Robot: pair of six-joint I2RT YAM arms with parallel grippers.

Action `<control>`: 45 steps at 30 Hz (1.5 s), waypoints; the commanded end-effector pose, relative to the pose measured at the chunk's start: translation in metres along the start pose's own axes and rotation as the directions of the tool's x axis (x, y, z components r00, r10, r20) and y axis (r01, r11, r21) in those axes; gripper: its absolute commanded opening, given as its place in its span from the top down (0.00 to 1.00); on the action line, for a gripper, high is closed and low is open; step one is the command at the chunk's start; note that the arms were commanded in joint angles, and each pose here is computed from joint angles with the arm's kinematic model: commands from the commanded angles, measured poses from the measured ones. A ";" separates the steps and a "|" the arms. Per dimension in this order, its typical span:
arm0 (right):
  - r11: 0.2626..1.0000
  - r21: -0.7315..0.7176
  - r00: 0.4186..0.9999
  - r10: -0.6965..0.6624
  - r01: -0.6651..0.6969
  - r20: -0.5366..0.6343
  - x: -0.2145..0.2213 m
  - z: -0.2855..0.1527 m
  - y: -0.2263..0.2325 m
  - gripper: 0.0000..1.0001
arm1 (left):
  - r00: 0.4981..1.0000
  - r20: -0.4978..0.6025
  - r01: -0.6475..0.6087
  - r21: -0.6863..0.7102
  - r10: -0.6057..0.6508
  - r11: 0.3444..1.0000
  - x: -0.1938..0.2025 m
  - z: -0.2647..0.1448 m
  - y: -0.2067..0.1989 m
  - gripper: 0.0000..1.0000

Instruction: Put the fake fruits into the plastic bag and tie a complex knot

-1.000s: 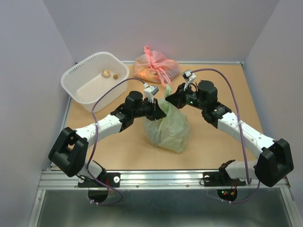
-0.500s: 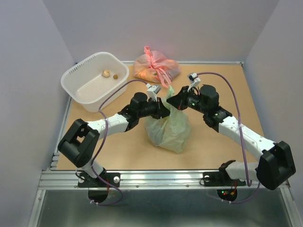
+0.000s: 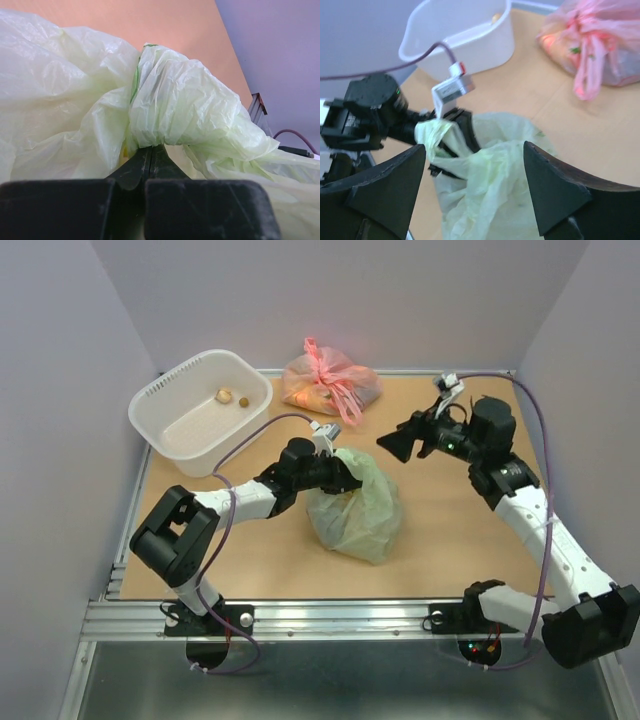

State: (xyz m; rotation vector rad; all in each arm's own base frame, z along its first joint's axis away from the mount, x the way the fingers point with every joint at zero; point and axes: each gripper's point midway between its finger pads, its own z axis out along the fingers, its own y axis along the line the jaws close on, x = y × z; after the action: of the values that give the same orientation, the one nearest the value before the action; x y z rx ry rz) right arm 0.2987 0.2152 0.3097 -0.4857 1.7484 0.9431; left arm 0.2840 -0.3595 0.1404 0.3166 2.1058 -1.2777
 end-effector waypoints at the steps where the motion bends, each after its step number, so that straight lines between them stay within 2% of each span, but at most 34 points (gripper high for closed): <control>1: 0.996 -0.015 0.996 0.089 -0.089 -0.027 -0.029 -0.009 -0.018 0.23 | 1.000 0.012 0.001 -0.015 -0.001 1.000 -0.004 0.000 0.000 1.00; 2: 0.992 -0.023 0.989 0.124 -0.126 -0.075 -0.017 0.000 -0.029 0.38 | 1.000 0.017 0.009 -0.032 -0.008 0.999 -0.004 0.001 0.003 1.00; 3: 0.990 -0.013 0.986 0.137 -0.139 -0.099 -0.011 0.006 -0.036 0.45 | 1.000 0.015 0.018 -0.042 -0.017 0.999 -0.003 0.001 0.006 1.00; 6: 0.988 -0.018 0.973 0.146 -0.151 -0.178 0.018 0.020 -0.055 0.59 | 0.999 0.011 0.032 -0.045 -0.031 0.998 -0.003 0.004 0.006 1.00; 8: 0.986 -0.026 0.962 0.153 -0.163 -0.228 0.040 0.026 -0.063 0.60 | 0.999 0.013 0.032 -0.033 -0.032 0.999 -0.006 0.006 0.003 1.00; 11: 0.980 -0.064 0.948 0.164 -0.188 -0.272 0.060 0.026 -0.061 0.52 | 0.999 0.033 0.018 0.007 -0.018 1.000 -0.013 0.006 -0.007 1.00; 12: 0.974 -0.068 0.935 0.188 -0.217 -0.299 0.074 0.024 -0.061 0.38 | 0.999 0.032 0.013 0.024 -0.014 1.000 -0.014 0.006 -0.011 1.00; 14: 0.962 -0.084 0.917 0.217 -0.259 -0.335 0.092 0.020 -0.056 0.26 | 0.999 0.045 0.002 0.051 -0.005 0.999 -0.018 0.007 -0.016 1.00; 20: 0.916 -0.105 0.847 0.308 -0.387 -0.432 0.130 0.013 -0.042 0.11 | 0.997 0.081 -0.004 0.152 -0.009 0.988 -0.033 0.007 -0.035 1.00; 27: 0.869 -0.132 0.778 0.346 -0.476 -0.523 0.164 0.006 -0.013 0.07 | 0.993 0.113 -0.015 0.249 -0.014 0.968 -0.050 0.008 -0.056 1.00; 28: 0.873 -0.170 0.793 0.315 -0.458 -0.521 0.164 0.011 -0.004 0.07 | 0.993 0.116 -0.013 0.251 -0.017 0.968 -0.051 0.009 -0.056 1.00; 29: 0.860 -0.155 0.778 0.344 -0.485 -0.526 0.168 0.013 0.002 0.07 | 0.993 0.116 -0.011 0.251 -0.019 0.968 -0.051 0.010 -0.055 1.00; 30: 0.868 -0.208 0.811 0.303 -0.452 -0.500 0.162 0.020 0.014 0.08 | 0.993 0.118 -0.009 0.254 -0.022 0.967 -0.052 0.010 -0.056 1.00; 32: 0.847 -0.193 0.788 0.343 -0.494 -0.512 0.167 0.023 0.027 0.10 | 0.992 0.121 -0.014 0.269 -0.019 0.963 -0.054 0.010 -0.058 1.00; 34: 0.839 -0.238 0.803 0.326 -0.489 -0.498 0.163 0.033 0.047 0.12 | 0.993 0.113 -0.017 0.287 -0.017 0.958 -0.054 0.008 -0.061 1.00; 37: 0.843 -0.230 0.813 0.341 -0.487 -0.471 0.158 0.037 0.048 0.11 | 0.994 0.103 -0.004 0.289 -0.027 0.957 -0.053 0.006 -0.059 1.00; 39: 0.863 -0.228 0.841 0.324 -0.450 -0.434 0.148 0.033 0.046 0.10 | 0.995 0.096 0.010 0.274 -0.038 0.962 -0.050 0.004 -0.053 1.00; 41: 0.885 -0.179 0.848 0.327 -0.429 -0.417 0.145 0.024 0.033 0.08 | 0.996 0.086 0.010 0.271 -0.035 0.962 -0.047 0.003 -0.051 1.00; 42: 0.902 -0.173 0.869 0.308 -0.396 -0.386 0.135 0.019 0.029 0.07 | 0.996 0.087 0.010 0.270 -0.035 0.963 -0.047 0.001 -0.051 1.00; 43: 0.902 -0.103 0.844 0.345 -0.419 -0.410 0.140 0.007 0.017 0.07 | 0.996 0.088 0.009 0.268 -0.033 0.963 -0.047 0.000 -0.051 1.00; 44: 0.926 -0.103 0.870 0.299 -0.364 -0.392 0.133 0.003 0.011 0.07 | 0.995 0.090 0.006 0.267 -0.031 0.964 -0.048 -0.001 -0.052 1.00; 45: 0.932 -0.068 0.866 0.303 -0.357 -0.398 0.133 -0.007 0.006 0.10 | 0.996 0.085 0.007 0.268 -0.031 0.963 -0.046 -0.001 -0.052 1.00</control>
State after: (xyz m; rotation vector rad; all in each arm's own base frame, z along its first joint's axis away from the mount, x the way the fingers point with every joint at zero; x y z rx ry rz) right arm 0.2343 0.2581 0.1806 -0.5055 2.1718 1.4319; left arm 0.2962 -0.3784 0.1757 0.2949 1.9742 -1.5285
